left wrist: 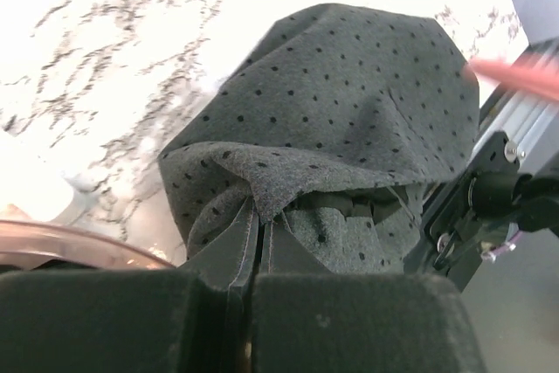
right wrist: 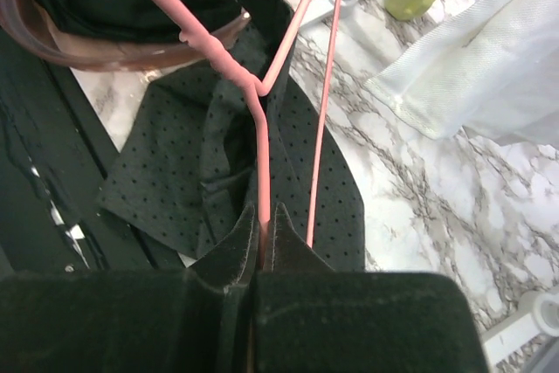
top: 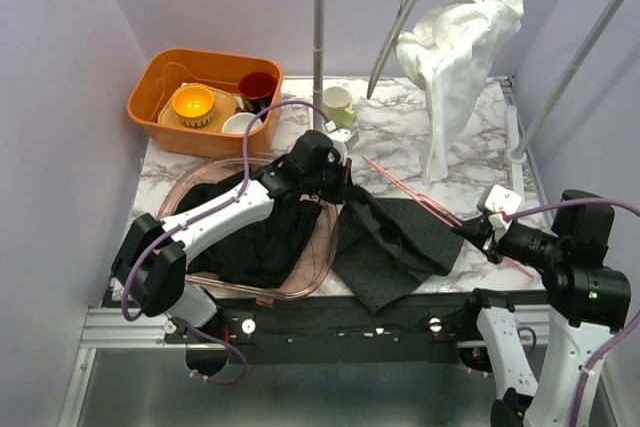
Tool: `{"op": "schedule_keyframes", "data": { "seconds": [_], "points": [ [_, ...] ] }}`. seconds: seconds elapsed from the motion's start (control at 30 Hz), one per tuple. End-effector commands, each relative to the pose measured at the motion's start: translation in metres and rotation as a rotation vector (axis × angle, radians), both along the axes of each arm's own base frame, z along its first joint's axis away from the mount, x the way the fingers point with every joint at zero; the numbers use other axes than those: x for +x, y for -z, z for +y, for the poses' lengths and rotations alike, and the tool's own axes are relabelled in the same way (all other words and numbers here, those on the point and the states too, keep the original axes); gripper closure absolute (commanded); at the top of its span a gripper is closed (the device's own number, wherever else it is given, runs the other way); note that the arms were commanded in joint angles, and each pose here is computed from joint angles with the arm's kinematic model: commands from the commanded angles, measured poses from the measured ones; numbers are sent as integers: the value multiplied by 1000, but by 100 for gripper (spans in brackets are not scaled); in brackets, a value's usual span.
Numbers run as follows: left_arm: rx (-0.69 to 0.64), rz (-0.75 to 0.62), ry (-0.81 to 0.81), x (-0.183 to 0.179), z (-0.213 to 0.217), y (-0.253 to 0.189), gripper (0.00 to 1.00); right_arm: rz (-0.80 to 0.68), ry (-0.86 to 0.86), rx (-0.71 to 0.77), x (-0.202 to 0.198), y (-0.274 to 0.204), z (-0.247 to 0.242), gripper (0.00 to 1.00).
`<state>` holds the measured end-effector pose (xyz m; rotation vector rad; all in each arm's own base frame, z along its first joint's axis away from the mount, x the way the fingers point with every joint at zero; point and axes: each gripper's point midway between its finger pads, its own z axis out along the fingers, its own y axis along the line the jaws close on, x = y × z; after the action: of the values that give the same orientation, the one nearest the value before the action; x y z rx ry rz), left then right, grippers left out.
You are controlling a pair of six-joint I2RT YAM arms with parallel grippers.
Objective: Place the skirt on the hanger
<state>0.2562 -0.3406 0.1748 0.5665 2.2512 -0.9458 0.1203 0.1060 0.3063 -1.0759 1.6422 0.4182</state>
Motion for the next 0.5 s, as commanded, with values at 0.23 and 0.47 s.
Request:
{"op": "schedule_keyframes", "data": {
  "seconds": [0.23,0.47],
  "points": [
    [-119,10,-197,59,16,-21,100,281,-52,3,-10,51,0,99],
    [-124,23,-171,70,5,-26,100,340,-92,25,-2,55,3,100]
  ]
}}
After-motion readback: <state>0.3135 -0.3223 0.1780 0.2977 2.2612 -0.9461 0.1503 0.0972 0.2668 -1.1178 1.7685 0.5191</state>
